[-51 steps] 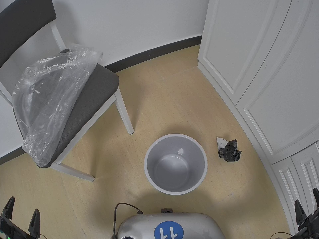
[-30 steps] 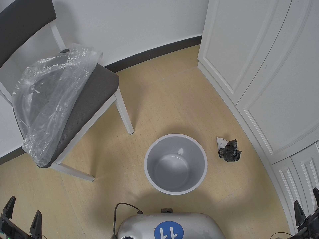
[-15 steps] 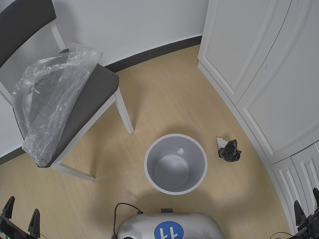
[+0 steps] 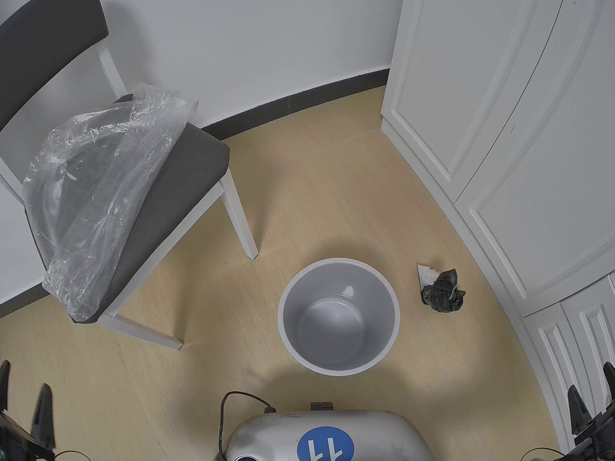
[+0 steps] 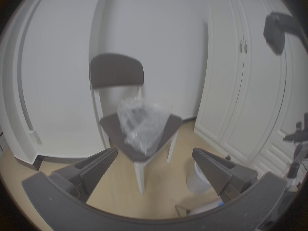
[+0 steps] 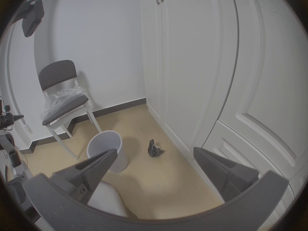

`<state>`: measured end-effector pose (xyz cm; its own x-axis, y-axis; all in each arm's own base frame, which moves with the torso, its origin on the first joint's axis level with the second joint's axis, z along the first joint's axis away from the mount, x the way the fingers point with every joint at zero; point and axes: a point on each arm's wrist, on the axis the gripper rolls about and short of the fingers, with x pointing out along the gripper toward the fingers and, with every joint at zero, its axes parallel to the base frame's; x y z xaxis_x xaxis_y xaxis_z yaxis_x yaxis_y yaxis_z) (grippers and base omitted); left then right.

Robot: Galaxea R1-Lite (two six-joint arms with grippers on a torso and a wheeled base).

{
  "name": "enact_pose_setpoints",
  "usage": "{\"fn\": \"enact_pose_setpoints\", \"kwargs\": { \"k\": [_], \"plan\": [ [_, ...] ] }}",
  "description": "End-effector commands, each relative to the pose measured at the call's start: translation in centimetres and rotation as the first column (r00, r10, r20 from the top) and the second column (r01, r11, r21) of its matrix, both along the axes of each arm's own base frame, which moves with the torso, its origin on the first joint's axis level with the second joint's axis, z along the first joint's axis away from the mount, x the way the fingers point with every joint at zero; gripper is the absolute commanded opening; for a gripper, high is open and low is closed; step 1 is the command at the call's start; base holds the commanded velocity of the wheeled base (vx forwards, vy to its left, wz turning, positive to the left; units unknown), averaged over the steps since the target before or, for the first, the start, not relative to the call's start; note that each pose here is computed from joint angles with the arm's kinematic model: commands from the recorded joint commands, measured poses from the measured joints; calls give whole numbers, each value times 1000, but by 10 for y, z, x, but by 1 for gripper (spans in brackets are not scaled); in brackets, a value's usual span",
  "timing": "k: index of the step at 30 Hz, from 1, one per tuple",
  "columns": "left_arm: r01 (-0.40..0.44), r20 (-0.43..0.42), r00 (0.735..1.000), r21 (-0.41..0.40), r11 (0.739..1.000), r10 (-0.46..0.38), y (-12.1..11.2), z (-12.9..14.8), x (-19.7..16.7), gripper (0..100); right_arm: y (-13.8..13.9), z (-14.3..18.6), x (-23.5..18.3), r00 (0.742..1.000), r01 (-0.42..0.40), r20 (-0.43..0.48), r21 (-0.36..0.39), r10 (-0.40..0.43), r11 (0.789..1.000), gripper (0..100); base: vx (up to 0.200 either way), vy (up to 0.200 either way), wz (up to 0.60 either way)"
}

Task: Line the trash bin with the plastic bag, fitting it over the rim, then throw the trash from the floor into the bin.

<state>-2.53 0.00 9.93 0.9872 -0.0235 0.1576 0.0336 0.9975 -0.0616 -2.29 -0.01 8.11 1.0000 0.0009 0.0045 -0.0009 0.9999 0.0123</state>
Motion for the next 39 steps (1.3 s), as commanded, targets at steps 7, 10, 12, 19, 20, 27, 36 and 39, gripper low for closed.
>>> {"fn": "enact_pose_setpoints", "kwargs": {
  "k": [7,10,12,19,20,27,36,39],
  "plan": [
    [1,79,997,47,999,-4,0,25,-12,100,1,52,-11,971,-98,220,22,91,995,100,0,0,0],
    [2,19,1000,123,992,-5,0,25,-10,100,2,61,-3,986,-108,131,61,99,992,100,0,0,0],
    [6,-14,1000,170,985,-4,0,30,-6,100,2,67,6,991,-108,84,72,102,992,100,0,0,0],
    [41,-205,978,415,909,49,-1,78,40,100,2,134,83,995,-90,55,120,84,989,100,0,0,0],
    [47,-217,974,455,889,60,-1,83,47,100,2,139,94,995,-76,67,117,69,990,100,0,0,0],
    [45,-220,964,685,727,148,0,104,86,100,10,157,167,993,78,83,68,-84,995,100,0,0,0],
    [98,-342,907,740,666,247,1,97,125,100,24,142,167,996,74,41,48,-76,996,100,0,0,0],
    [129,-393,879,739,662,268,1,90,139,100,24,143,166,996,75,47,50,-78,996,100,0,0,0]
  ]
}}
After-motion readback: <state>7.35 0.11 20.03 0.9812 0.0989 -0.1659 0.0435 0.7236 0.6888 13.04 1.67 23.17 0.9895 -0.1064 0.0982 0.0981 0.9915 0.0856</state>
